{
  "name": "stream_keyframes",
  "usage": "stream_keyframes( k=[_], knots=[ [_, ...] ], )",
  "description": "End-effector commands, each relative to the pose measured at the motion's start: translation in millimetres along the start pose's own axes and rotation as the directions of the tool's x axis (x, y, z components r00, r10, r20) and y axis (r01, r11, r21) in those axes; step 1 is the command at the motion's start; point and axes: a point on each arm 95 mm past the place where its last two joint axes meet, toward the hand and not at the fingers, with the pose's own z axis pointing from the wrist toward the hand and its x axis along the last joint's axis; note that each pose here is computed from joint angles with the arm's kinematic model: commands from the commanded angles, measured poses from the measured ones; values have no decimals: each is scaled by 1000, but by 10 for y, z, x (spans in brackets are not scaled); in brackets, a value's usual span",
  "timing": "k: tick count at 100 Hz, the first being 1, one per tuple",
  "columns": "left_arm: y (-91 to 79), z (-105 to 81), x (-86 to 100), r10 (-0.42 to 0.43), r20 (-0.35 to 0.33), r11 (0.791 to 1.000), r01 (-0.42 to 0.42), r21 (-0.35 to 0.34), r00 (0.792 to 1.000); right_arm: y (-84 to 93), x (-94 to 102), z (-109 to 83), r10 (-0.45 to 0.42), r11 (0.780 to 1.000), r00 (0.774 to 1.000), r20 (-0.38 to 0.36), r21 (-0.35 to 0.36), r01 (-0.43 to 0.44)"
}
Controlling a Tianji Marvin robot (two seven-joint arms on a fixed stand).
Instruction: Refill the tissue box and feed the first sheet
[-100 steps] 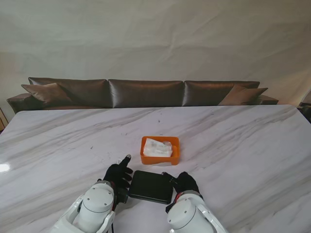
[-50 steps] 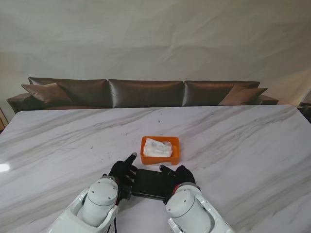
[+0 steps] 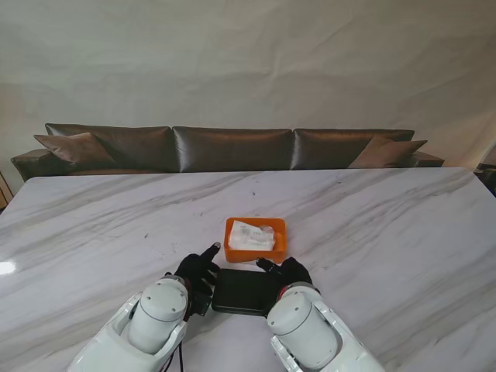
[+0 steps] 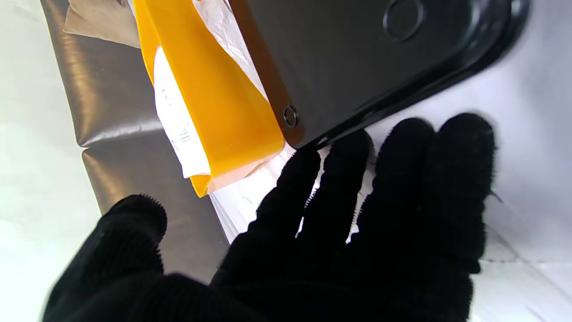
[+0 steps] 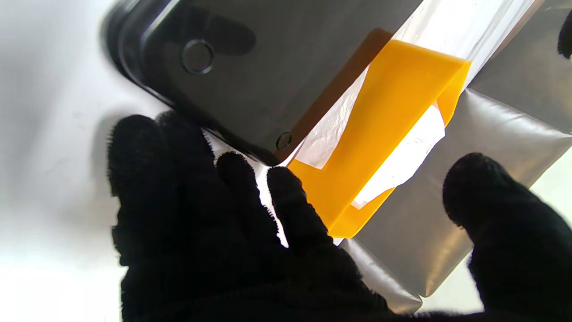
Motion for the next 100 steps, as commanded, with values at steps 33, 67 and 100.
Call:
stream_keyframes(
  k=[33, 67, 100],
  knots=[
    [68, -4, -320, 54, 114, 999, -53, -11, 992, 164, 36, -21, 3, 1000, 1000, 29, -17, -3],
    [59, -110, -298, 44, 123, 999, -43, -14, 991, 206, -80, 3, 76, 996, 993, 89, 37, -79],
    [86, -102, -314, 38, 123, 999, -36, -23, 992, 162, -161, 59, 152, 982, 982, 111, 93, -162]
  ],
)
